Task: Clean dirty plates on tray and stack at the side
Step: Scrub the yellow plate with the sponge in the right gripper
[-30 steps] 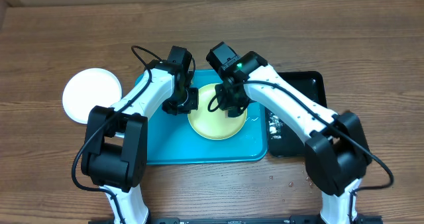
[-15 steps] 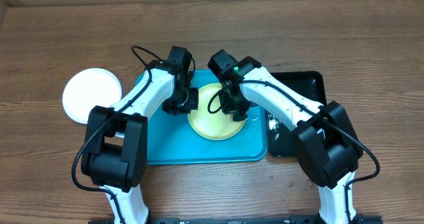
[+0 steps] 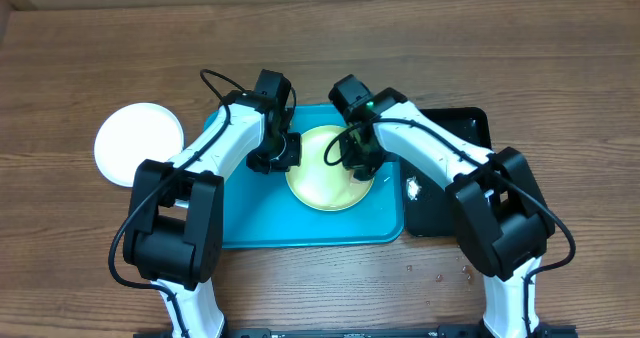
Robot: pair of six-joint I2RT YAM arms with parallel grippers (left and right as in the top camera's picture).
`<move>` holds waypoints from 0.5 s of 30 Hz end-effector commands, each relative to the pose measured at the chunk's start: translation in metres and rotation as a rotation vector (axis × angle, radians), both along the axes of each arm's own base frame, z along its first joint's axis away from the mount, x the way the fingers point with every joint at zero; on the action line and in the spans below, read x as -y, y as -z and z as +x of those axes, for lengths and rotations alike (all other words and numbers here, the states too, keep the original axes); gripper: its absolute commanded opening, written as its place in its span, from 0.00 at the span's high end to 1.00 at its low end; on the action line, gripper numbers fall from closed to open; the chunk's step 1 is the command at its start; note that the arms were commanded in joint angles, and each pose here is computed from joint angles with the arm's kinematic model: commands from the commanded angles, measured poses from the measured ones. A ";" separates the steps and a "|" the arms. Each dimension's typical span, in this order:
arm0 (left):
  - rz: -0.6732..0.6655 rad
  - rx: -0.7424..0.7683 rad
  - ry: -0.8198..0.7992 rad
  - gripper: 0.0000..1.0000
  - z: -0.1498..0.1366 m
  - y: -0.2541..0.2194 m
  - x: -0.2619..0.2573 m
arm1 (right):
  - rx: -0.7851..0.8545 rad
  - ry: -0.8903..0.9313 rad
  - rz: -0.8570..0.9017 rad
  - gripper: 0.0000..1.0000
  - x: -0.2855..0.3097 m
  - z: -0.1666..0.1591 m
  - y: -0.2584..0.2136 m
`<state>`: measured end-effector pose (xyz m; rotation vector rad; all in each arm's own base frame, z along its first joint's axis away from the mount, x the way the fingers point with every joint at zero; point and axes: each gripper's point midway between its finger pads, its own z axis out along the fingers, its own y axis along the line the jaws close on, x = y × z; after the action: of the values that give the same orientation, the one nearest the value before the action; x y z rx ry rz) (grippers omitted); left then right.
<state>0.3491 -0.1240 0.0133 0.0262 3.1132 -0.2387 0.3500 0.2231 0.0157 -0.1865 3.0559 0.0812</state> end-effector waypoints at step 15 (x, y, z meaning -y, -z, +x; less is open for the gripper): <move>0.017 -0.024 -0.006 0.96 -0.007 0.007 -0.001 | -0.095 -0.029 0.128 0.96 -0.016 -0.016 0.014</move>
<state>0.3491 -0.1240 0.0133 0.0262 3.1132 -0.2387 0.3478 0.2329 0.0141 -0.2067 3.0741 0.2232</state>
